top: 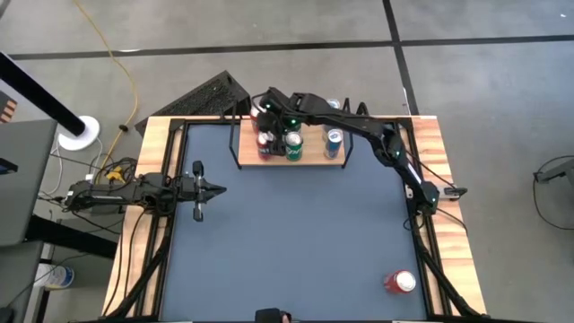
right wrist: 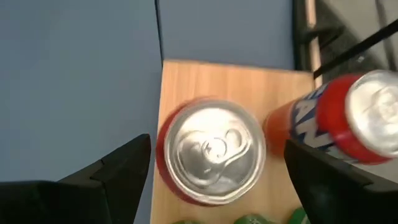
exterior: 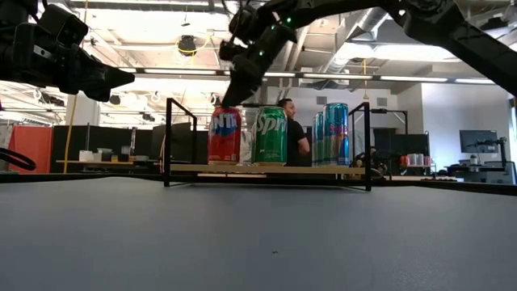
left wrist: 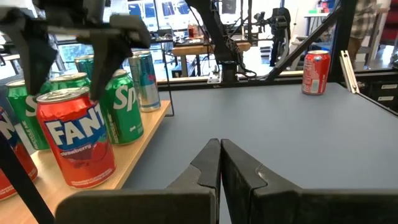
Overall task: Place canned beverage on shelf
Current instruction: Put the top red soda can on the shelf aligned with the other red soda can
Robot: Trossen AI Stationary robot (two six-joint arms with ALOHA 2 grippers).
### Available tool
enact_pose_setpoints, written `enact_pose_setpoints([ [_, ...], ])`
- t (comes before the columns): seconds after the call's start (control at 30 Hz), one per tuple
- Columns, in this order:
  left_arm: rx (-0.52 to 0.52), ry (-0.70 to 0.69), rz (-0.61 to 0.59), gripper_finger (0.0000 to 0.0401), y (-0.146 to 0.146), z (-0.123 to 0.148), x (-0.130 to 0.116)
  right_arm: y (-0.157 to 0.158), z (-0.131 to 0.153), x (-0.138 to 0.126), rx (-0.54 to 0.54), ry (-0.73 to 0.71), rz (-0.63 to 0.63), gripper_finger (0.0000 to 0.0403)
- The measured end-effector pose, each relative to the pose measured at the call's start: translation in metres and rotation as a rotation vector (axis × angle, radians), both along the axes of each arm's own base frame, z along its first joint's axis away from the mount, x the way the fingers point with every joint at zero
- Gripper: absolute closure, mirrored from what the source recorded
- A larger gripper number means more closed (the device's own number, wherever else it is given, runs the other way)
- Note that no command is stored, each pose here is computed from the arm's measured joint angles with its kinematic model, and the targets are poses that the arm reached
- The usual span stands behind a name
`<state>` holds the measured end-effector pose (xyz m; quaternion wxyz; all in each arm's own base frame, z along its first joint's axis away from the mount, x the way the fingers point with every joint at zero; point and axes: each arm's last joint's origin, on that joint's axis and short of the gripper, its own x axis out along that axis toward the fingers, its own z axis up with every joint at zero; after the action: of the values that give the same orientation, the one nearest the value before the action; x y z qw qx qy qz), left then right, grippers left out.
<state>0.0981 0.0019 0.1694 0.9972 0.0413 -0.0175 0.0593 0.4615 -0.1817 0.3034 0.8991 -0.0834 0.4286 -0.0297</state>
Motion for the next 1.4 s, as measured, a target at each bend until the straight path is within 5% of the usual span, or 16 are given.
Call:
enact_pose_setpoints([
  [0.23, 0.000, 0.000, -0.001, 0.0401, 0.000, 0.000, 0.000, 0.005, 0.031, -0.016, 0.033, -0.061, -0.021, 0.0051],
  [0.43, 0.000, 0.002, 0.000, 0.0401, 0.000, 0.000, 0.000, 0.037, 0.078, -0.039, 0.188, -0.161, 0.068, 0.0054],
  [0.8, 0.000, 0.002, 0.000, 0.0401, 0.000, 0.000, 0.000, 0.159, 0.105, -0.071, 0.404, 0.070, 0.177, 0.0054],
  [1.0, 0.000, 0.002, 0.000, 0.0401, 0.000, 0.000, 0.000, 0.238, 0.092, -0.095, 0.335, 0.349, 0.013, 0.0054],
  [1.3, -0.005, 0.001, 0.001, 0.0401, 0.000, 0.000, 0.000, 0.340, 0.074, -0.142, 0.302, 0.402, -0.240, 0.0068],
  [1.4, -0.123, -0.011, -0.022, 0.0401, 0.000, 0.000, 0.000, 0.364, 0.059, -0.166, 0.283, 0.412, -0.369, 0.0074],
])
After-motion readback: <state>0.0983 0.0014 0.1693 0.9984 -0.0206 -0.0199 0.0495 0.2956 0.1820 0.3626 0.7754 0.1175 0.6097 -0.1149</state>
